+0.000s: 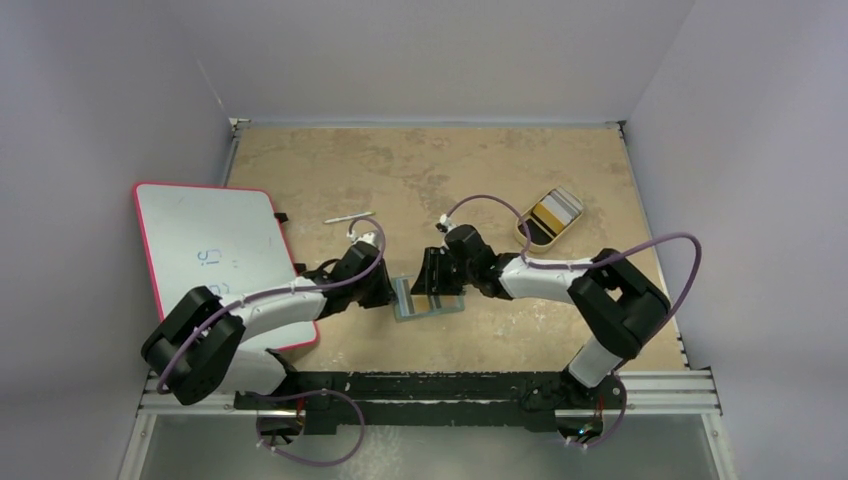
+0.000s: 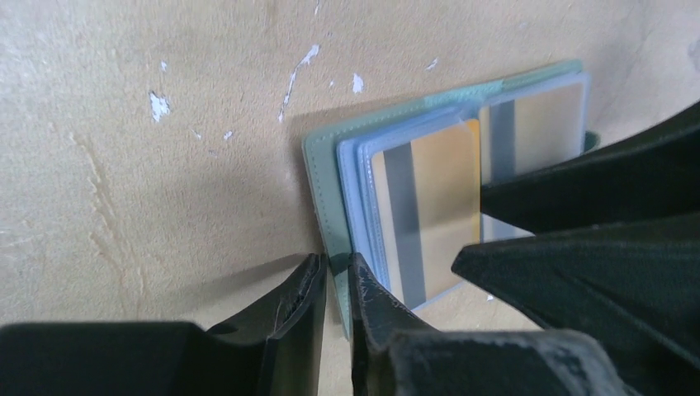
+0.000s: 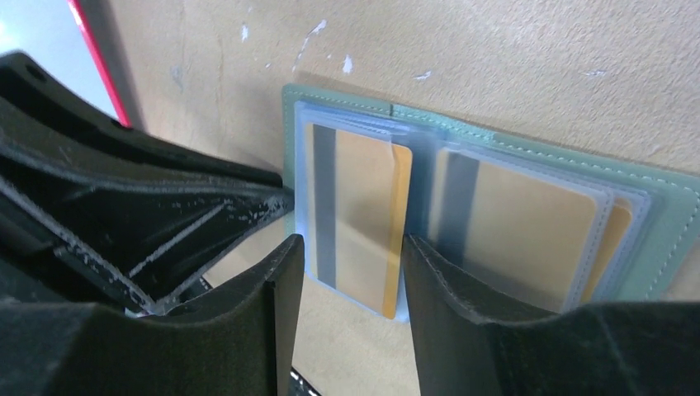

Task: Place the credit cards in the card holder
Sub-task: Insert the credit card into the card holder, then pick up the credit card from the storage box.

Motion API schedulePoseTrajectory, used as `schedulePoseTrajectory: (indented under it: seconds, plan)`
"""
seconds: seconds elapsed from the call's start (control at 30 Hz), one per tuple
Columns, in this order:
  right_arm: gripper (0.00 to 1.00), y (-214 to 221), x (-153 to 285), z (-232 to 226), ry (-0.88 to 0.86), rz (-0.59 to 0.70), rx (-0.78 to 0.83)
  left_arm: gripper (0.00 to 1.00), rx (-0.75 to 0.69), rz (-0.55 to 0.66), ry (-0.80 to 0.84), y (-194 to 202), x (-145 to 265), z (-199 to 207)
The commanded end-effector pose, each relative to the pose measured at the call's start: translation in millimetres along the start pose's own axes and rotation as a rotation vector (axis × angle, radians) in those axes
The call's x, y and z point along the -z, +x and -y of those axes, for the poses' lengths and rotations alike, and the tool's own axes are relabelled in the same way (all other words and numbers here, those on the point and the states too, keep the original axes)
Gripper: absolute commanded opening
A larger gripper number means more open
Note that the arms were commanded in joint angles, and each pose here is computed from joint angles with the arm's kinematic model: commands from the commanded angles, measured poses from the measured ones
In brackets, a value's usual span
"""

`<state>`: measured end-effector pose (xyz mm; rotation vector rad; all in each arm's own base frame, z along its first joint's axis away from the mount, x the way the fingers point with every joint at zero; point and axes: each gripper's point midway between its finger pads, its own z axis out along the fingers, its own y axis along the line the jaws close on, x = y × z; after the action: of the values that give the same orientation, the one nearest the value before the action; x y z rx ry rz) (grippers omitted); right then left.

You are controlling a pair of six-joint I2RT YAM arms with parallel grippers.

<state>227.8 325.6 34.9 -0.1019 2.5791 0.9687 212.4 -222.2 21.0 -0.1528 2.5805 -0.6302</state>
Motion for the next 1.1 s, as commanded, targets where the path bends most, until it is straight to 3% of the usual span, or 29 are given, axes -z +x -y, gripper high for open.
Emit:
schedulePoseTrajectory:
  seconds: [0.0, 0.23, 0.5, 0.73, 1.07]
  plan:
    - [0.51, -18.0, 25.0, -19.8, -0.023, 0.067, 0.118, 0.17, -0.012, 0.115, 0.033, -37.3, 15.6, 20.7]
    - [0.59, -67.7, 57.7, -11.8, 0.145, 0.213, 0.281, 0.26, -0.061, 0.214, 0.048, -69.0, 53.8, 37.7]
    - [0.6, -149.2, 115.7, 56.1, 0.494, 0.356, 0.335, 0.61, -0.147, 0.218, 0.044, -86.9, 92.7, 53.7]
    - [0.61, -199.1, 175.7, 108.1, 0.839, 0.453, 0.377, 0.69, -0.214, 0.26, 0.028, -91.7, 120.0, 47.6]
    - [0.6, -222.3, 216.1, 197.7, 1.192, 0.303, 0.404, 0.69, -0.25, 0.235, 0.002, -83.1, 119.8, 36.5]
